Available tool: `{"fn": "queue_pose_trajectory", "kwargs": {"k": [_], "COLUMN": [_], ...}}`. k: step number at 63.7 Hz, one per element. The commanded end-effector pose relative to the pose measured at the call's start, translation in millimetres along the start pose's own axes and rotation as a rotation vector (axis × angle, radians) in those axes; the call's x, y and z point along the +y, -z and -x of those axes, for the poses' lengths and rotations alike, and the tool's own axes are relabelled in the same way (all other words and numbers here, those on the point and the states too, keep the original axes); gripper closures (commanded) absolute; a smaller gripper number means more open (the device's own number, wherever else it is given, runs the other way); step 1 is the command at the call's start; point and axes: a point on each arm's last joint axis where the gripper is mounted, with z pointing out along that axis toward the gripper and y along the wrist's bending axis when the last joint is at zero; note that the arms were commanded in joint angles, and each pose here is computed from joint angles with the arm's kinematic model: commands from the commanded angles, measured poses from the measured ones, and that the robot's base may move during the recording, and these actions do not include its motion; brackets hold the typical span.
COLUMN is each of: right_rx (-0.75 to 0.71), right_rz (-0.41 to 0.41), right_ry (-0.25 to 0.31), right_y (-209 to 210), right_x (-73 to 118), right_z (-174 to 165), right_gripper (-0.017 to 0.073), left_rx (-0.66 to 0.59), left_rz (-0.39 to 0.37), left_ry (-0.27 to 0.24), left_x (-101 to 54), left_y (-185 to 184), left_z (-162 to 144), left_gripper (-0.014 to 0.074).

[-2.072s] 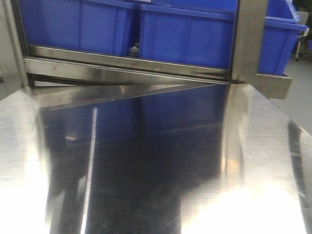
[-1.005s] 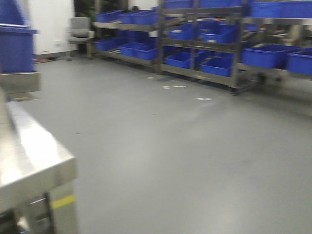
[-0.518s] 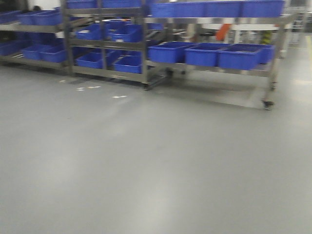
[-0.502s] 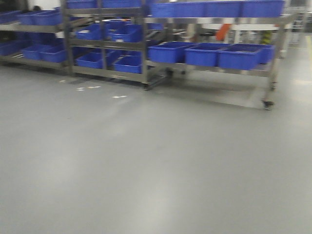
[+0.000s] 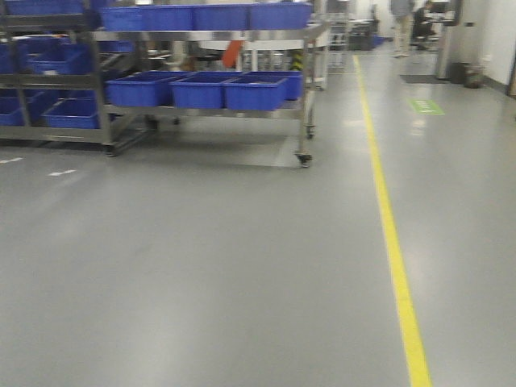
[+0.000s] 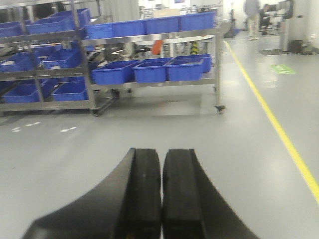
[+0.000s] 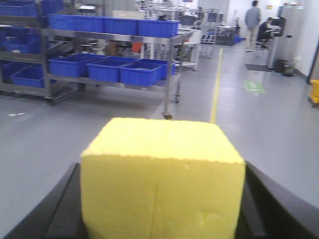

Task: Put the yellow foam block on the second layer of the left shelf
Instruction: 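Hold the cube in the right gripper while driving away from the table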

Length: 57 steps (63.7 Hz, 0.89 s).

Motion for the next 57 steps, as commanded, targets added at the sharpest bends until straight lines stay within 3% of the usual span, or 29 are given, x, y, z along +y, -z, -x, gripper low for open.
{"fn": "queue_pose_trajectory", "kwargs": {"k": [1,57], "right_rx": [-0.100,-0.099], "right_rz": [0.001,0.001], "right_ry": [0.017,0.017], "right_y": [0.5,0.3], "right_x": [0.5,0.5], "right_z": [15.7,15.6], "right_gripper": [0.0059,0.0059], "left_rx": [-0.075,-0.071], "left_rz": [-0.002,-0.002], "left_ry": [0.009,0.009], "left_x": [-0.2,-0.2], "left_y": [0.9,0.6], "left_z": [-0.8,-1.0], "left_gripper": [0.0470,0.0470]}}
